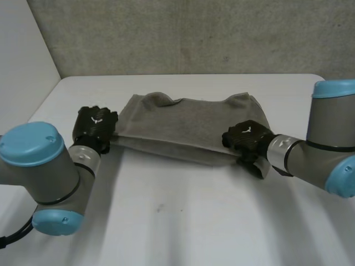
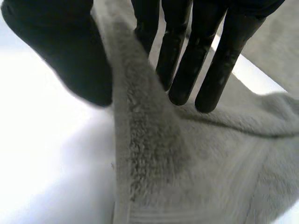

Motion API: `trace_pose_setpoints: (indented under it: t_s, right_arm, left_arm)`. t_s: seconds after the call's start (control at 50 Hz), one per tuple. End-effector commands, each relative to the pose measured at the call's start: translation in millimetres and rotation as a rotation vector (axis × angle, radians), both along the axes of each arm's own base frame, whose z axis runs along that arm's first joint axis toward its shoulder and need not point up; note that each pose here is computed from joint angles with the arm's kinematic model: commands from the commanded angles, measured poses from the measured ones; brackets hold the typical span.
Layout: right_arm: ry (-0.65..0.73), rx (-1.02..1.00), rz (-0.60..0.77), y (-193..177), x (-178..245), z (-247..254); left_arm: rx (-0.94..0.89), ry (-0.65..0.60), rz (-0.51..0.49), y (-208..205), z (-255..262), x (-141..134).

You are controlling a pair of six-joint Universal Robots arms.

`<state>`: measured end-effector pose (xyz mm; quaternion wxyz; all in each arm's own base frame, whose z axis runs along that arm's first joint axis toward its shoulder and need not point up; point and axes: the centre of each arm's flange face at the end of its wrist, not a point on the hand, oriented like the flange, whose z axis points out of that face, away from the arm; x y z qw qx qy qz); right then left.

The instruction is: Fold the towel.

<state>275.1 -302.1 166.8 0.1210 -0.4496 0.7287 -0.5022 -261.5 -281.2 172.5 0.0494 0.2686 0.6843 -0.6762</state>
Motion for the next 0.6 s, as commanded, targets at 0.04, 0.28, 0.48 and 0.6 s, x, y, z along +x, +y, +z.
trace_pose_setpoints:
  t_s: [0.04,0.28,0.48,0.6]
  right_arm:
    - [-0.194,0.131,-0.220,-3.0,-32.9,-5.6]
    - [-0.244,0.159,-0.337,-2.1,-63.5,-31.5]
    - [-0.269,0.138,-0.411,-14.5,-68.0,-46.7]
    - [-0.268,0.161,-0.417,-12.6,-65.8,-51.4]
  left_arm:
    - [-0.021,0.015,0.010,5.2,11.2,4.4]
    - [0.001,0.010,0.034,0.6,3.9,11.8]
    - [0.021,0.068,0.036,1.0,2.8,11.2]
    - [0.028,0.086,0.034,2.2,2.9,10.5]
